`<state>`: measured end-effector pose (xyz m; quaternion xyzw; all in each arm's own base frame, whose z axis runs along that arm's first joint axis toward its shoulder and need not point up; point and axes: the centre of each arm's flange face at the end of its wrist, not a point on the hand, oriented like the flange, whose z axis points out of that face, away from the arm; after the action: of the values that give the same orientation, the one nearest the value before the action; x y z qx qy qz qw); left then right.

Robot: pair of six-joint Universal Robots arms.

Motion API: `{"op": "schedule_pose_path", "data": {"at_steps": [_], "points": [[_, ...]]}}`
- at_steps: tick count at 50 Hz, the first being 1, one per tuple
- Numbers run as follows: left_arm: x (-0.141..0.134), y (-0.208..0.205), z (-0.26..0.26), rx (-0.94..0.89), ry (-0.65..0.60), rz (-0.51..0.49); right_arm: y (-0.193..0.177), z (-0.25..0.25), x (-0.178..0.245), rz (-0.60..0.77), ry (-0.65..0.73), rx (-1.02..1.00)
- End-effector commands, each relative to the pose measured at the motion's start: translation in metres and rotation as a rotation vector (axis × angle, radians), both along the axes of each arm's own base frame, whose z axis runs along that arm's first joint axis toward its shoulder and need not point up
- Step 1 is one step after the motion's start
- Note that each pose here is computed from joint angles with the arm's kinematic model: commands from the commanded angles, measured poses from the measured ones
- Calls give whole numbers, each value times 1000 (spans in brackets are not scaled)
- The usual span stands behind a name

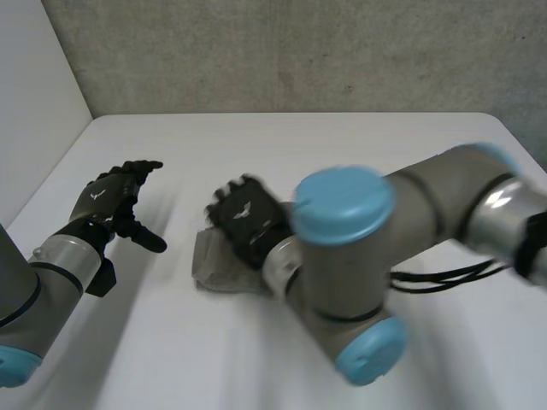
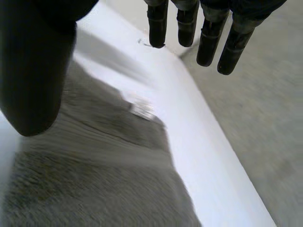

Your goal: Fold the laundry

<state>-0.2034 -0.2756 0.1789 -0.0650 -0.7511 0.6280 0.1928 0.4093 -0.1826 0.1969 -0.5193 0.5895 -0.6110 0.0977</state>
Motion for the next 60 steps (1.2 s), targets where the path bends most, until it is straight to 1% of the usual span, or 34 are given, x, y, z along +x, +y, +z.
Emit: {"op": "schedule_pose_path", "data": {"at_steps": [1,2,4,5,7,11,13,19,22,23,24,25,26,28,29,31,32,35,36,38,40,44,47,48,49,51,52,54,55,56,57,58,59,60], "points": [[-6,3,2,-15,3,-21,-33,8,-70,-213,-91,180],[-6,3,2,-15,3,-21,-33,8,-70,-214,-91,180],[-11,5,2,-21,3,-38,-38,-15,-99,-271,-44,268],[-11,5,2,-21,3,-38,-38,-15,-99,-271,-43,268],[-16,8,2,-20,3,-55,-46,-38,-125,-325,-8,337],[-20,11,0,-15,1,-67,-55,-56,-143,-370,0,347],[-20,12,-1,-12,-1,-71,-66,-66,-154,-393,16,300],[-21,14,-2,-6,-2,-74,-81,-69,-157,-399,67,205],[-20,14,-1,-10,0,-70,-96,-40,-152,-426,48,55],[-20,14,-1,-10,0,-70,-96,-40,-152,-426,48,55],[-20,14,0,-13,1,-69,-99,-27,-146,-420,32,6],[-20,14,1,-16,2,-69,-94,-16,-131,-376,19,-29],[-20,14,1,-16,2,-69,-94,-16,-131,-376,19,-29],[-20,14,1,-16,2,-69,-64,-5,-81,-214,7,-93],[-20,14,1,-16,2,-69,-63,-5,-81,-213,7,-93],[-20,14,2,-18,2,-69,-24,-8,-33,-40,47,-161],[-20,14,2,-18,2,-69,-24,-8,-33,-39,48,-161],[-19,14,1,-15,1,-66,25,-23,7,161,151,-264],[-18,14,1,-15,1,-64,25,-23,7,161,151,-265],[-18,13,1,-16,1,-63,48,-51,19,268,221,-283],[-18,13,1,-15,3,-61,54,-60,20,295,242,-278],[-19,14,2,-18,2,-66,56,-65,19,297,250,-266],[-21,14,4,-24,5,-72,51,-53,14,260,210,-256],[-21,14,4,-24,5,-72,46,-37,10,219,153,-230],[-21,13,6,-31,9,-71,46,-37,9,219,152,-230],[-22,13,10,-41,19,-74,22,-2,-6,95,-27,-143],[-25,13,15,-57,27,-82,21,-2,-6,95,-28,-142],[-31,13,21,-77,33,-96,-7,19,-33,-29,-178,-20],[-37,14,27,-93,40,-114,-7,19,-33,-30,-179,-19],[-37,14,27,-93,40,-115,-18,27,-45,-84,-248,35],[-45,17,31,-105,46,-139,-18,27,-45,-84,-249,35],[-45,17,31,-105,46,-139,-28,32,-55,-128,-308,88],[-52,19,34,-114,51,-162,-37,33,-64,-169,-353,132],[-59,20,38,-129,56,-173,-37,33,-64,-170,-353,133]]}}
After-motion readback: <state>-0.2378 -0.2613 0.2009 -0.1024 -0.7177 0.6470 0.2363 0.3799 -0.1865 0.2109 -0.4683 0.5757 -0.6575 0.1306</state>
